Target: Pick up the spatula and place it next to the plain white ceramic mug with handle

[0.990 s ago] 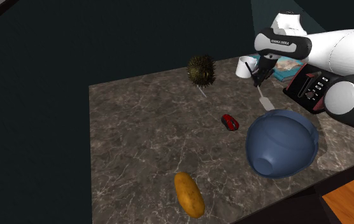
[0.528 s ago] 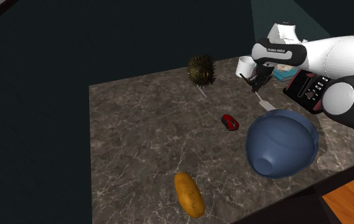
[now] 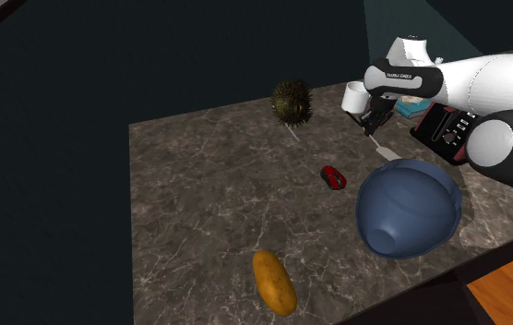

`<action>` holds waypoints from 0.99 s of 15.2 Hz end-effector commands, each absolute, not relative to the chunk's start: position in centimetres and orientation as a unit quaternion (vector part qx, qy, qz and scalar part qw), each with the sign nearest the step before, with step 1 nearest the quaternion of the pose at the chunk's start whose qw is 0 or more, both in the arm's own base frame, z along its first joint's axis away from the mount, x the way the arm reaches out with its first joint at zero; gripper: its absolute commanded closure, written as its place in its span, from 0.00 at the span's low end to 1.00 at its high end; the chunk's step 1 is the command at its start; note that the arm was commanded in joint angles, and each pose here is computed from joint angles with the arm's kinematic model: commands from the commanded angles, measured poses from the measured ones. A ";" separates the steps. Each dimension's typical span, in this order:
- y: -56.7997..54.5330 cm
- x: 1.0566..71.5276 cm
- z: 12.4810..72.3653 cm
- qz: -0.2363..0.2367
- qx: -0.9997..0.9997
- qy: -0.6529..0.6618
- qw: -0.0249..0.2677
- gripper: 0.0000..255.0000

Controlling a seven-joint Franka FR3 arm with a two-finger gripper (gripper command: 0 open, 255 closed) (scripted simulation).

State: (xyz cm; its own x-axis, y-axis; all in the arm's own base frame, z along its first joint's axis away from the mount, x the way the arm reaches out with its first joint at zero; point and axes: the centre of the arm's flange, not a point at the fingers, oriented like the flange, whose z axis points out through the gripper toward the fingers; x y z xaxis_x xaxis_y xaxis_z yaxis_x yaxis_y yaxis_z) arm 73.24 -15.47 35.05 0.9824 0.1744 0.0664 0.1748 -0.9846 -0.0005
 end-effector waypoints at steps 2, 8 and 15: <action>-15.5 73.2 35.1 -0.033 -0.996 -0.088 0.003 0.00; -15.5 73.1 37.7 -0.033 -0.996 -0.088 0.003 0.00; -15.5 72.9 40.0 -0.033 -0.996 -0.088 0.003 0.00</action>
